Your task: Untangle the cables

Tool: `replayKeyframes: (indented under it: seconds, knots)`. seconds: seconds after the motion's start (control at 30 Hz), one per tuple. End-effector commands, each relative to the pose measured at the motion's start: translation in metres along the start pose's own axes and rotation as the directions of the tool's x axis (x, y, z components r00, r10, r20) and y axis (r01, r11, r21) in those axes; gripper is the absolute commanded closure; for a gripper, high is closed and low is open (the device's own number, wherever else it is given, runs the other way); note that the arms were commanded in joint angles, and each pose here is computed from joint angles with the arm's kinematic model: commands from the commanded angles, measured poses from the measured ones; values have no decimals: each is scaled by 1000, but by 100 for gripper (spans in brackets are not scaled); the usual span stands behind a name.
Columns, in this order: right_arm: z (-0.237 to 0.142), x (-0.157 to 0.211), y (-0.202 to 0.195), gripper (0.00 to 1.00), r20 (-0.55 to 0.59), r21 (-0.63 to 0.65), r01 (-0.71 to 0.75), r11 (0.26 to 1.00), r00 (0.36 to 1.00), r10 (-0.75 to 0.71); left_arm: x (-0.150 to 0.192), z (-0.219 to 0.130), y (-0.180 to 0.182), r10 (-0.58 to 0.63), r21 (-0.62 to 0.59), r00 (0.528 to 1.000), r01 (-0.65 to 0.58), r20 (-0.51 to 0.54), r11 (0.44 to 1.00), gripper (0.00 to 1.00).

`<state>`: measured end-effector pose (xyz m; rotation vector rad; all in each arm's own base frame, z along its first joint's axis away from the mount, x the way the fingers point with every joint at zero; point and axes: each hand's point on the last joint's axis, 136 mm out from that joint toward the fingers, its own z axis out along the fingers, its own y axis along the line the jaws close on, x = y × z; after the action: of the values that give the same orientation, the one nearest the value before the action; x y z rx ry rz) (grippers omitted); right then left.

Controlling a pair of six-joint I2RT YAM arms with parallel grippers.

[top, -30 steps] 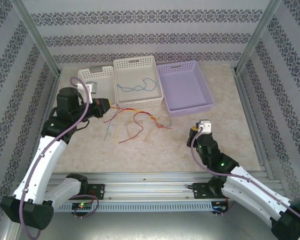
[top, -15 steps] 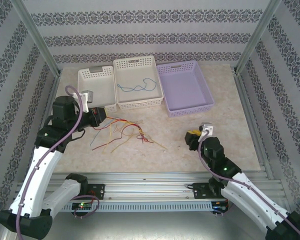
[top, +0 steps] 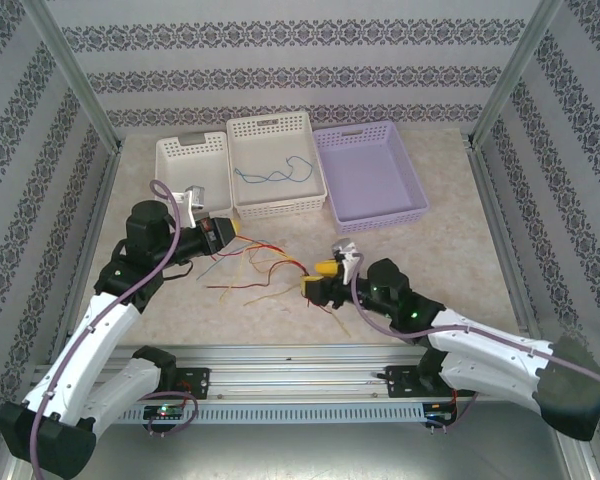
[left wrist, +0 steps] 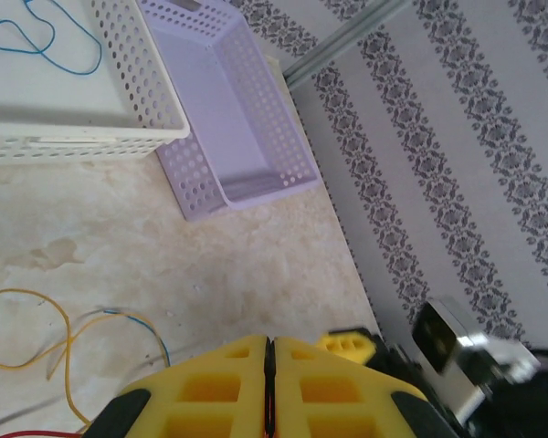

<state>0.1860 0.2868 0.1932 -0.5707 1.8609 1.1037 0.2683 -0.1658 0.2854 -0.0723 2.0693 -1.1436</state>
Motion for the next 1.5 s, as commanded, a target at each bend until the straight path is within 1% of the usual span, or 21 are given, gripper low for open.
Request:
replayKeyframes:
  seconds: [0.0,0.07,0.17,0.27,0.33,0.37,0.47,0.53,0.6,0.77,0.93,1.07,1.17,1.23,1.27,1.3,1.37,1.43,1.47]
  knots:
    - [2,-24,44,35,80,-129,17,992,997,-7,-18,1,-7,-41,20,994,39,103,999,100]
    - [3,-23,57,33,79,-137,41,990,996,-31,-20,4,-4,-61,12,991,59,119,998,100]
    - [11,-20,65,31,54,-93,62,994,997,-58,-21,9,-4,-81,14,988,80,133,997,100]
    - [34,-6,57,30,-7,-23,47,999,999,-47,-23,14,-11,-94,38,985,89,143,995,100]
    - [50,1,44,30,-20,38,34,999,999,-34,-23,17,-20,-92,56,985,84,144,995,100]
    - [57,4,42,29,-20,46,43,998,999,-42,-23,18,-23,-89,62,986,81,143,995,100]
    - [70,4,26,29,-14,126,55,990,998,-54,-22,16,-32,-76,68,986,66,150,995,100]
    - [70,0,14,28,19,193,58,979,998,-62,-23,12,-36,-75,73,984,64,160,995,100]
    - [70,-5,7,27,40,233,69,970,996,-81,-22,9,-38,-73,77,984,62,161,995,100]
    - [68,-4,-5,28,35,297,99,950,993,-114,-20,8,-38,-73,77,985,61,158,995,100]
    - [79,-4,-19,30,32,369,127,921,988,-149,-19,8,-41,-88,93,983,73,162,993,100]
    - [86,-10,-25,31,83,394,123,911,982,-168,-19,5,-48,-97,119,982,78,164,990,100]
    - [85,-20,-33,38,138,432,114,895,972,-191,-19,0,-54,-100,144,980,76,171,987,100]
    - [85,-23,-40,49,162,443,94,892,970,-182,-19,-3,-57,-107,159,978,79,177,984,100]
    - [86,-22,-44,53,159,449,89,889,971,-177,-19,-4,-58,-111,164,978,81,179,983,100]
    - [87,-26,-46,56,181,446,75,892,968,-172,-19,-5,-59,-114,170,977,83,179,982,100]
    - [87,-27,-49,68,194,451,72,890,965,-176,-17,-7,-59,-119,176,976,87,181,981,100]
    - [83,-28,-52,85,201,460,71,885,963,-181,-17,-10,-59,-114,172,975,82,188,982,100]
    - [80,-27,-54,91,202,466,67,882,962,-181,-16,-12,-57,-107,158,976,77,190,984,100]
